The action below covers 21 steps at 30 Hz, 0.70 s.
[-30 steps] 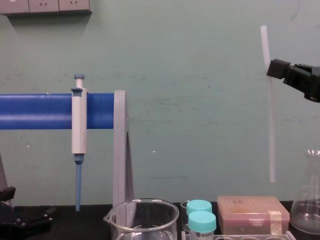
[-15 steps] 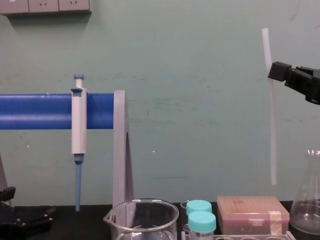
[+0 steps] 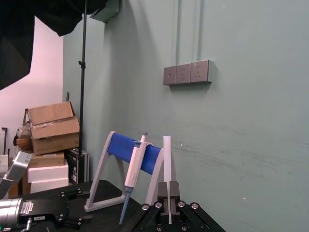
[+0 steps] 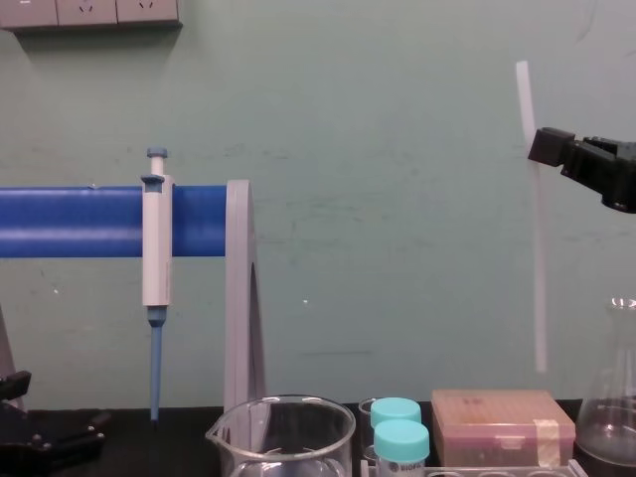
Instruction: Pick up the stirring rod with one hand, then place it down.
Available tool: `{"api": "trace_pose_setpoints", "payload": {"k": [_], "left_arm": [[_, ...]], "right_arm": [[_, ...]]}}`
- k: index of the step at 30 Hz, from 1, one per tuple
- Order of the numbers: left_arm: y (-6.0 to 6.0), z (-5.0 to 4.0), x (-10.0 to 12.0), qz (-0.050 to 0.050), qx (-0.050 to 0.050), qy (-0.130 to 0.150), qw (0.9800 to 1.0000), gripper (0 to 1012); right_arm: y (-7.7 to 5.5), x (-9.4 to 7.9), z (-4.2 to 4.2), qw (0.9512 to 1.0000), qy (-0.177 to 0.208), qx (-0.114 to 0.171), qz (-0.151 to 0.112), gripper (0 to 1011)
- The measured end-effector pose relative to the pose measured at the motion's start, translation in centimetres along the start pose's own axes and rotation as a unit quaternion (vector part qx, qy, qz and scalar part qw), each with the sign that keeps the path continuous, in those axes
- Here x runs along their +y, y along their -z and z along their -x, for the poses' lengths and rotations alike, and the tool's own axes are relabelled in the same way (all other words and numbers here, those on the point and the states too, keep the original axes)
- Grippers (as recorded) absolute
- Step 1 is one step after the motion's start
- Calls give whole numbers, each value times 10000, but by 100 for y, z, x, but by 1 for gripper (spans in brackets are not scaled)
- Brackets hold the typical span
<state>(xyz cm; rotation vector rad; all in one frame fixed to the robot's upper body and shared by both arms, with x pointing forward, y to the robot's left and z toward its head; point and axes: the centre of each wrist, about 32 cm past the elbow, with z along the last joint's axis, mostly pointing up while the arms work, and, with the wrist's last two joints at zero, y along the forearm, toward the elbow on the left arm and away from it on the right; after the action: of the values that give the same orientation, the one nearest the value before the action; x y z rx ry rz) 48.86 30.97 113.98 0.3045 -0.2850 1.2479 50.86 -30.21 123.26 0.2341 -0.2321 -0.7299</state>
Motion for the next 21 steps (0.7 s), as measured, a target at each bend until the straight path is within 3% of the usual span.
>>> {"api": "trace_pose_setpoints", "payload": {"k": [21], "left_arm": [[0,0,0,0,0,0,10000,1000]], "right_arm": [[11,8,-12,10000,15,8,26,29]]}}
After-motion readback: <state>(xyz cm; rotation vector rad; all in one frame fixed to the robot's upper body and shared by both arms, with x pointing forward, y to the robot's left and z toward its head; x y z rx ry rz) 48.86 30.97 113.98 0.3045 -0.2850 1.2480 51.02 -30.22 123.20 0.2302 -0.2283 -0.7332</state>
